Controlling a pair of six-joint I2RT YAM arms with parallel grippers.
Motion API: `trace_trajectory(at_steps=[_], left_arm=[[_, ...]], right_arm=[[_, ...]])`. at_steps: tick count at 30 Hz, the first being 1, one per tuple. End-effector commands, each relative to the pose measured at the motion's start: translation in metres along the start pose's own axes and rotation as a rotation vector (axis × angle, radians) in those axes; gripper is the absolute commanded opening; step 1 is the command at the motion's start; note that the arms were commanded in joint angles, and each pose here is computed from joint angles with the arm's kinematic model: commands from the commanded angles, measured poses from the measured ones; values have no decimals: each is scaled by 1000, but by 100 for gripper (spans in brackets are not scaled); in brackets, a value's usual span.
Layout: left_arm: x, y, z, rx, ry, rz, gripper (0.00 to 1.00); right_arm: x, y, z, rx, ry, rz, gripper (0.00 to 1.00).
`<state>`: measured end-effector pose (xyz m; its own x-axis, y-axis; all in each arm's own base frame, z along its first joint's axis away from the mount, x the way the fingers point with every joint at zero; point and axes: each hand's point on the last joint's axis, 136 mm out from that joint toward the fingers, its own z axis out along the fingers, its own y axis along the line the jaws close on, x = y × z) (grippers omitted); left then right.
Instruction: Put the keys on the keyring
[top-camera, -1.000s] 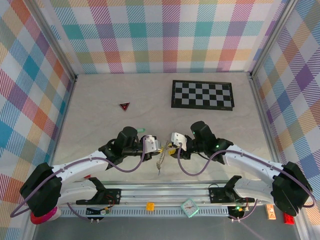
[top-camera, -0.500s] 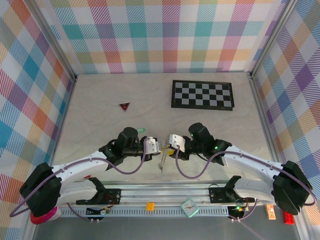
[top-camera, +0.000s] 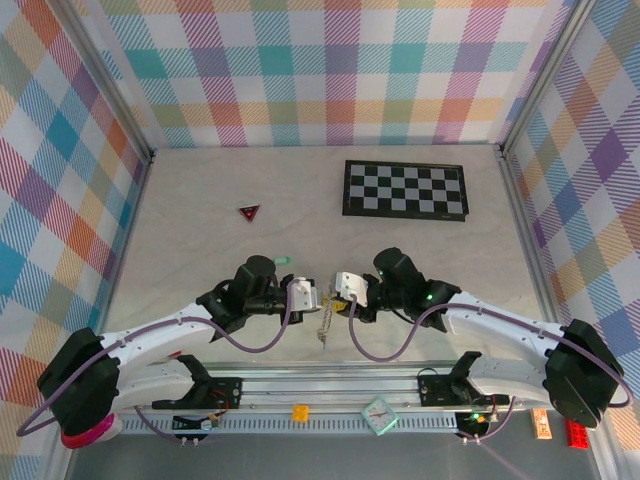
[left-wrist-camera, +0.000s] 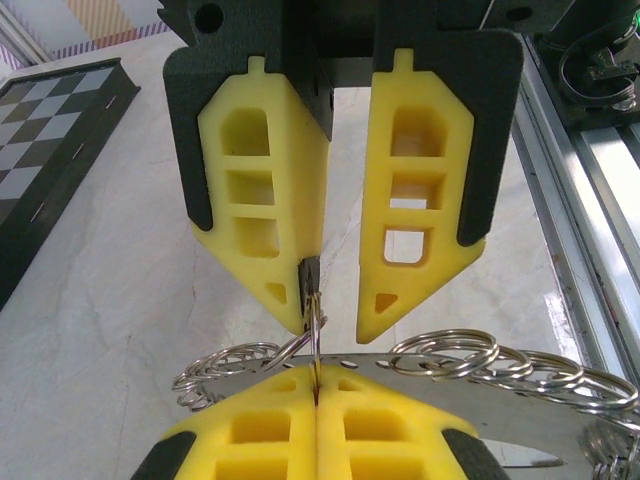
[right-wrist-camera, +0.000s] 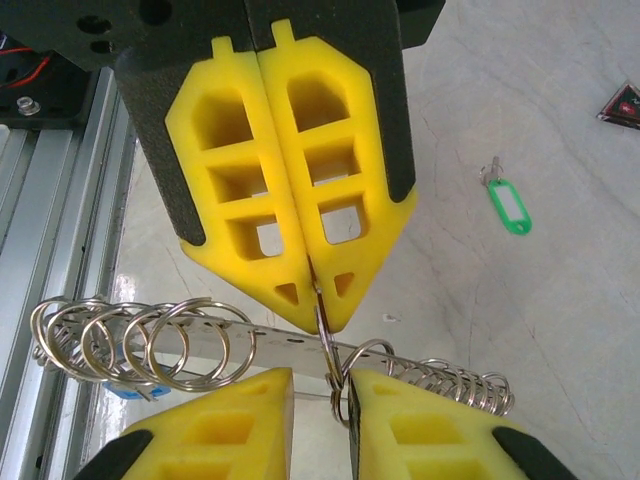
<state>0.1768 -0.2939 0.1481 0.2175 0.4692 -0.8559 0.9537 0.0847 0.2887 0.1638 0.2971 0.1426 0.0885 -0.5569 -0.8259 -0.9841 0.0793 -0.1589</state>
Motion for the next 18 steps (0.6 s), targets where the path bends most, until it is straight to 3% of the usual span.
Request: trace_trajectory(at_steps=[1,11,14,18], left_arm=[[-9,-9,-2,28,-38,48,0],[-10,-8,-1,28,-31,40,0],[-12,-4,-1,10,-33,27,9],[-14,-1,-2,-7,-42,19,13]], right_arm=[[-22,-3,-5,9,-58,-51,18],[-26,3,-1,-22,-70,-61,4],[-25,5,0,-33,-63,-64,0],[-25,7,1,-44,-56,-67,0]])
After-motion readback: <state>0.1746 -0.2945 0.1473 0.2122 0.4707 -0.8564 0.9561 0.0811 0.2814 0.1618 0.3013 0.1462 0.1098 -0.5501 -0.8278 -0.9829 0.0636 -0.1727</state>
